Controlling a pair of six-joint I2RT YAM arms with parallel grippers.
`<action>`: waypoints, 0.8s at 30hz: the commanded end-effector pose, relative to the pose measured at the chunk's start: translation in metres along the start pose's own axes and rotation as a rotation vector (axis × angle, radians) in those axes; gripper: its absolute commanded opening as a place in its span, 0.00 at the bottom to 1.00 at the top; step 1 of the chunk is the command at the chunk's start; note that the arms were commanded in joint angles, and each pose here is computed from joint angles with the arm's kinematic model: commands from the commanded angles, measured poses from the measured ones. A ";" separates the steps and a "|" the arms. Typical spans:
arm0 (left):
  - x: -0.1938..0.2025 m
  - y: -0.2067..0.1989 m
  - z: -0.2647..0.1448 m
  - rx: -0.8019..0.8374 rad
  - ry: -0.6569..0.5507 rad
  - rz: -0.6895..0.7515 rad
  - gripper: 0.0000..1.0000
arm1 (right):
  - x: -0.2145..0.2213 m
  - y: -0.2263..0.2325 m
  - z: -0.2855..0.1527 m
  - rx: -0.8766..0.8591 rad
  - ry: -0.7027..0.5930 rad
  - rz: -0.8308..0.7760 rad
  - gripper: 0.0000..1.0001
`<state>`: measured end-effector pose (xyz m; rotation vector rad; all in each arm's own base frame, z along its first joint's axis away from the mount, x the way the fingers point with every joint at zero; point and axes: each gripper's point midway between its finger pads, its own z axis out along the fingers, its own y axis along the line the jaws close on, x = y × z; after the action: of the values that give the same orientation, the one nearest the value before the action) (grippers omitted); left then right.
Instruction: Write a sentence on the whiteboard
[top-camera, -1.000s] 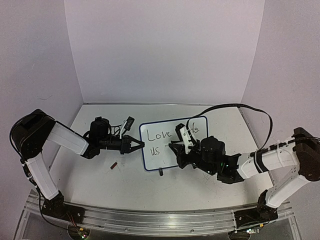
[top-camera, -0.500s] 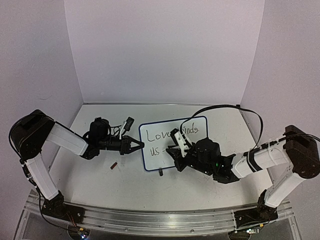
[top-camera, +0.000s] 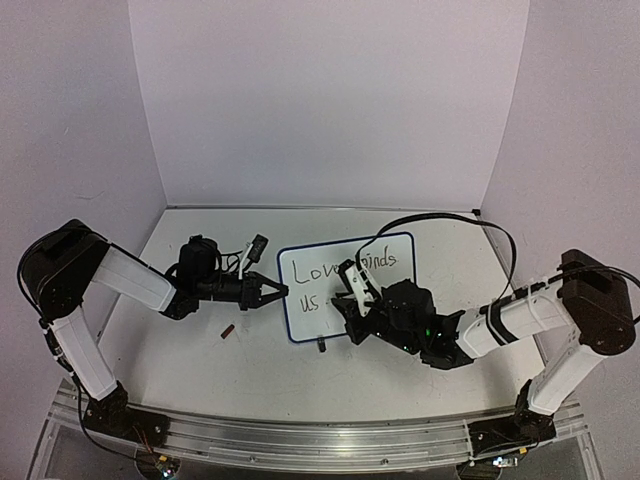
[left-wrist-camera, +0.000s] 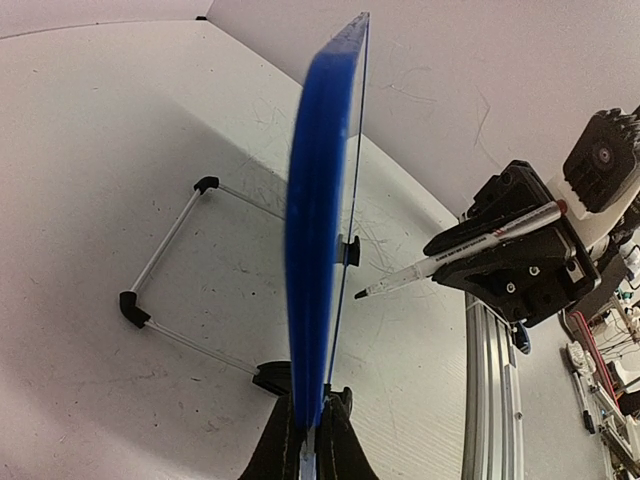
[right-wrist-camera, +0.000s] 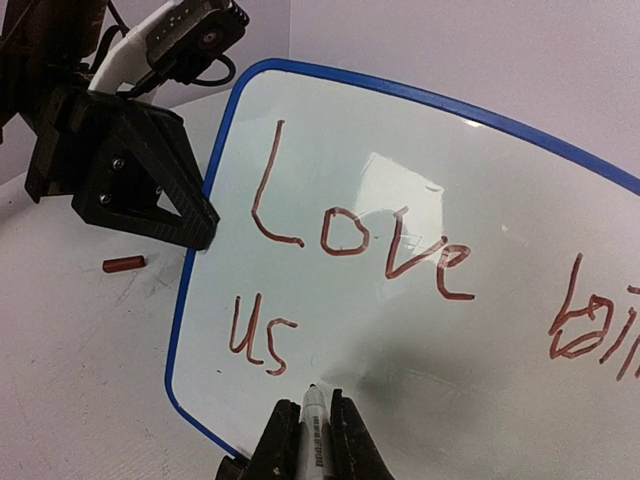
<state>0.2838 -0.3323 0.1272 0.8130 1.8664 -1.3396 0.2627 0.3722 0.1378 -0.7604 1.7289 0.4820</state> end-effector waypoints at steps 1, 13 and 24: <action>-0.017 -0.004 -0.004 -0.014 -0.050 0.062 0.00 | -0.024 -0.005 -0.001 0.030 -0.069 0.035 0.00; -0.018 -0.004 -0.003 -0.010 -0.051 0.061 0.00 | -0.030 -0.006 0.001 0.042 -0.089 0.069 0.00; -0.018 -0.005 -0.004 -0.007 -0.051 0.065 0.00 | -0.028 -0.018 0.005 0.116 -0.087 0.079 0.00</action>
<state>0.2837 -0.3324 0.1272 0.8133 1.8663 -1.3399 0.2732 0.3626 0.1428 -0.6544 1.7414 0.4435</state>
